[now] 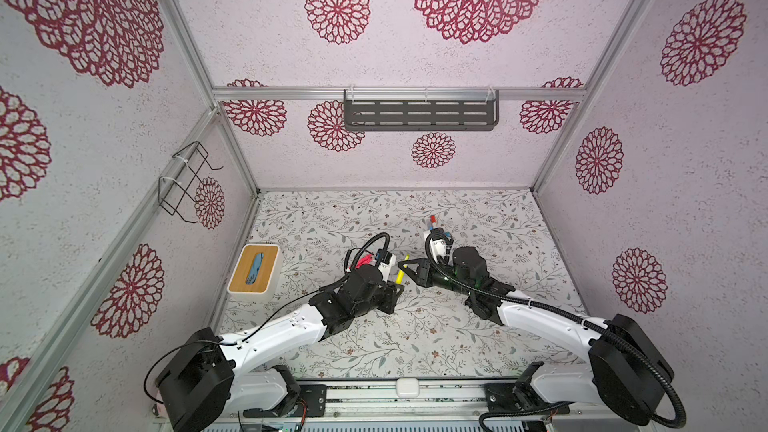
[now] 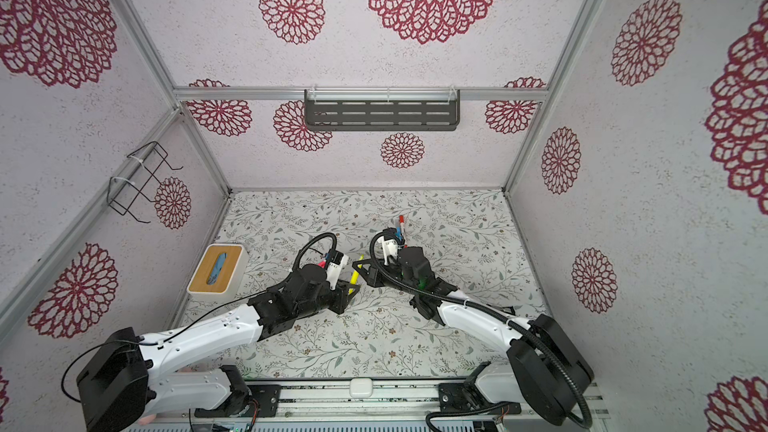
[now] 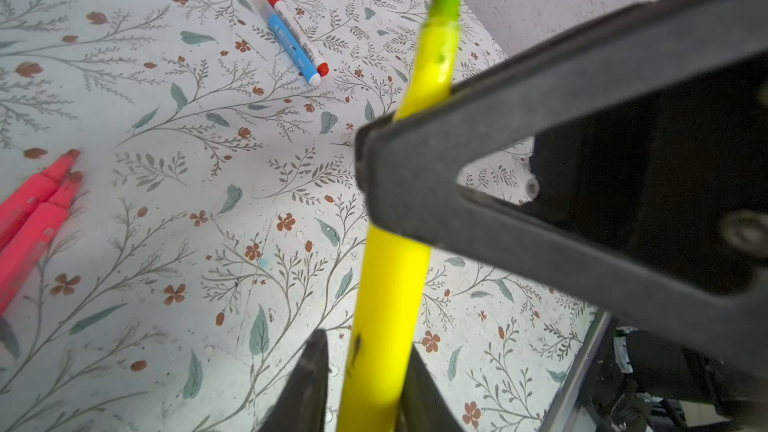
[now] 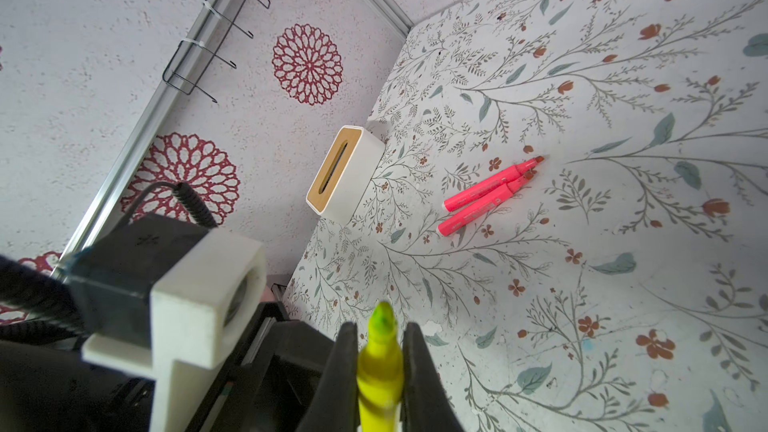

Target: Insert the pens into the pen caps

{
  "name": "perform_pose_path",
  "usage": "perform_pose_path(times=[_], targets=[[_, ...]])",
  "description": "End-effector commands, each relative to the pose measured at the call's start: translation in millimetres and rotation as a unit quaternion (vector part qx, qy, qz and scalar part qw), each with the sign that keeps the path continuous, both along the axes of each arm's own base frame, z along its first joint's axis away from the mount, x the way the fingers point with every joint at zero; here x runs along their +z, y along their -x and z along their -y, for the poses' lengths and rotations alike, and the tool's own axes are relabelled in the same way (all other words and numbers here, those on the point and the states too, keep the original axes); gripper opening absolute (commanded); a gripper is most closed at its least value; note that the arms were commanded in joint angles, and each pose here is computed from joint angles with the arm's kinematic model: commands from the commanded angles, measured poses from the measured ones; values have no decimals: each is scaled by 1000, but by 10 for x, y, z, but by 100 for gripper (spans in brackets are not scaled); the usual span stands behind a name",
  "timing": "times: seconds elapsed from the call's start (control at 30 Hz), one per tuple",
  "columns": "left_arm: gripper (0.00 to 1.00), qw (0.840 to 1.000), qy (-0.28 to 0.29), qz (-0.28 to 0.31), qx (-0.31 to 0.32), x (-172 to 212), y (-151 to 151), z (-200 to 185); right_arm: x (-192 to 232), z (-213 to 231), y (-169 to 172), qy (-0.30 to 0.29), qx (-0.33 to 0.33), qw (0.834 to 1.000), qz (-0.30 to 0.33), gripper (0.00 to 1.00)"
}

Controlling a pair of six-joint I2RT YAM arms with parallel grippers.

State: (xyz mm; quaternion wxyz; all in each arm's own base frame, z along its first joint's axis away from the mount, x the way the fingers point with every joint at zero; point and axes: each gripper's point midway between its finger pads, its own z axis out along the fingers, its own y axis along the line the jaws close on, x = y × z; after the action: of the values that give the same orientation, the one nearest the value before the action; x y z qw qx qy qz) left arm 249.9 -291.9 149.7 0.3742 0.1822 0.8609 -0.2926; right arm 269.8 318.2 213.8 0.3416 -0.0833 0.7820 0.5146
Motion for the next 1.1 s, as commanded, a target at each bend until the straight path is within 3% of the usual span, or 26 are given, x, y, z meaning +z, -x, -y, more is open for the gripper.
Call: perform_pose_path(times=[0.0, 0.17, 0.33, 0.4, 0.47, 0.5, 0.8, 0.9, 1.07], targets=[[16, 1000, 12, 10, 24, 107, -137, -19, 223, -3, 62, -29, 17, 999, 30, 3], [19, 999, 26, 13, 24, 161, -140, -30, 166, -27, 88, -31, 26, 999, 22, 3], [4, 999, 30, 16, 27, 169, -138, -69, 178, -20, 95, -34, 26, 999, 24, 5], [0, 999, 28, 16, 32, 152, -147, -103, 194, -11, 92, -34, 23, 999, 24, 13], [0, 999, 26, 14, 35, 121, -145, -140, 188, 54, 49, -24, 2, 1000, 20, 39], [0, 999, 27, 14, 35, 118, -139, -145, 179, 103, 20, -19, -12, 1000, 17, 46], [0, 999, 36, 17, 31, 88, -57, -228, 186, 701, -159, 15, -116, 993, 7, 53], [0, 999, 37, 19, 29, 80, -25, -252, -62, 1035, -272, 89, -182, 978, -44, 54], [0, 999, 36, 19, 29, 59, 13, -296, -565, 1587, -376, 241, -283, 917, -143, 53]])
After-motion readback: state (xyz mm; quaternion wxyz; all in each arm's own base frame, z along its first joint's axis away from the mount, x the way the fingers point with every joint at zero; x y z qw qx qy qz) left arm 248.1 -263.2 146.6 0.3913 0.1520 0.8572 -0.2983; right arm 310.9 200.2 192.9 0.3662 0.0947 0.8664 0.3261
